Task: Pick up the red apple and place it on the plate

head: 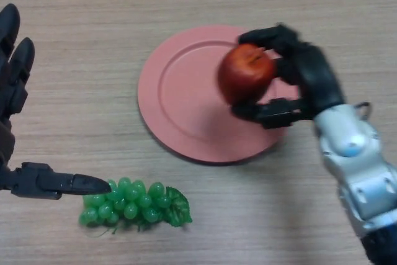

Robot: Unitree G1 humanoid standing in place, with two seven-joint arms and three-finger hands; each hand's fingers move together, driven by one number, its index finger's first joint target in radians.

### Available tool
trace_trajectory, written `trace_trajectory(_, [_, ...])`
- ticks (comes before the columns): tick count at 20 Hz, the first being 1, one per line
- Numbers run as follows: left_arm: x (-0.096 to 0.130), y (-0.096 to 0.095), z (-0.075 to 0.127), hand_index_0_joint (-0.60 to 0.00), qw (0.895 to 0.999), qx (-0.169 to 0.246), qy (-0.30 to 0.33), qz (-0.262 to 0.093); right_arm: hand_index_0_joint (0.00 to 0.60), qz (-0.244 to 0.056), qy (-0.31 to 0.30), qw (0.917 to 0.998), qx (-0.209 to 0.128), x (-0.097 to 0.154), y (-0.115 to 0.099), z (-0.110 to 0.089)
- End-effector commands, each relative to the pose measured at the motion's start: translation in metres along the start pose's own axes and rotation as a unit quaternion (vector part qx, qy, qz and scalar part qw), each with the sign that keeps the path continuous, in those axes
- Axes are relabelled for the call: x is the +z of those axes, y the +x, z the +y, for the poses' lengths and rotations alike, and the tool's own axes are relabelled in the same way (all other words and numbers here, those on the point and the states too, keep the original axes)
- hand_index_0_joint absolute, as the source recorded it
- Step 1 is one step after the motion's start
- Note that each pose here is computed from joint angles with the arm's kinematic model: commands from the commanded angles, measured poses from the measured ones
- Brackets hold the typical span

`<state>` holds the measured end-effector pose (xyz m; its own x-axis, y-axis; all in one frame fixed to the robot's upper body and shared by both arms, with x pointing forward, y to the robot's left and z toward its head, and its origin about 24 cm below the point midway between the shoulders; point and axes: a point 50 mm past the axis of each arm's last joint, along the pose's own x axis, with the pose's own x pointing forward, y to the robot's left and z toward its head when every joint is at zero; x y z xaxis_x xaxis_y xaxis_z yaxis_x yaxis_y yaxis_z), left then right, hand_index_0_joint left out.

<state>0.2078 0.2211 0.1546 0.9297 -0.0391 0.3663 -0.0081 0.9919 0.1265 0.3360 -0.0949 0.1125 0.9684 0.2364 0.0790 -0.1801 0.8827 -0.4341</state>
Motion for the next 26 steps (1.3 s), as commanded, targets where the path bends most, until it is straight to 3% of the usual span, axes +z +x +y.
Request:
trace_trajectory(1, [0.033, -0.004, 0.016, 0.000, 0.992, 0.014, 0.043, -0.121, 0.600, -0.103, 0.012, 0.9932, -0.054, 0.039, 0.012, -0.009])
trace_trajectory(5, [0.033, -0.006, 0.019, 0.000, 0.992, 0.020, 0.042, -0.119, 0.600, -0.109, 0.005, 0.9939, -0.016, 0.035, 0.021, 0.019])
trace_trajectory(10, [0.031, -0.007, 0.024, 0.000, 0.991, 0.030, 0.050, -0.119, 0.600, -0.107, -0.025, 0.9939, -0.014, 0.032, 0.025, 0.023])
trace_trajectory(11, [0.031, -0.007, 0.024, 0.000, 0.991, 0.030, 0.051, -0.119, 0.500, -0.106, -0.027, 0.9939, -0.014, 0.031, 0.025, 0.023])
trace_trajectory(14, [0.030, -0.008, 0.023, 0.000, 0.991, 0.030, 0.053, -0.117, 0.100, -0.098, -0.039, 0.9944, -0.011, 0.028, 0.026, 0.024])
trace_trajectory(15, [0.030, -0.007, 0.022, 0.000, 0.991, 0.030, 0.055, -0.116, 0.003, -0.090, -0.037, 0.9952, -0.010, 0.028, 0.026, 0.024])
trace_trajectory(19, [0.032, -0.002, 0.017, 0.000, 0.991, 0.023, 0.059, -0.119, 0.000, -0.088, -0.025, 0.9958, 0.001, 0.033, 0.022, 0.019])
trace_trajectory(22, [0.034, 0.000, 0.015, 0.000, 0.991, 0.017, 0.060, -0.121, 0.000, -0.090, 0.024, 0.9956, -0.015, 0.043, 0.017, 0.007])
trace_trajectory(25, [0.037, 0.003, 0.014, 0.000, 0.990, 0.012, 0.063, -0.125, 0.000, -0.116, 0.062, 0.9907, -0.035, 0.056, 0.006, -0.010])
trace_trajectory(26, [0.038, 0.004, 0.014, 0.000, 0.990, 0.010, 0.063, -0.125, 0.000, -0.135, 0.068, 0.9882, -0.024, 0.062, -0.002, -0.014])
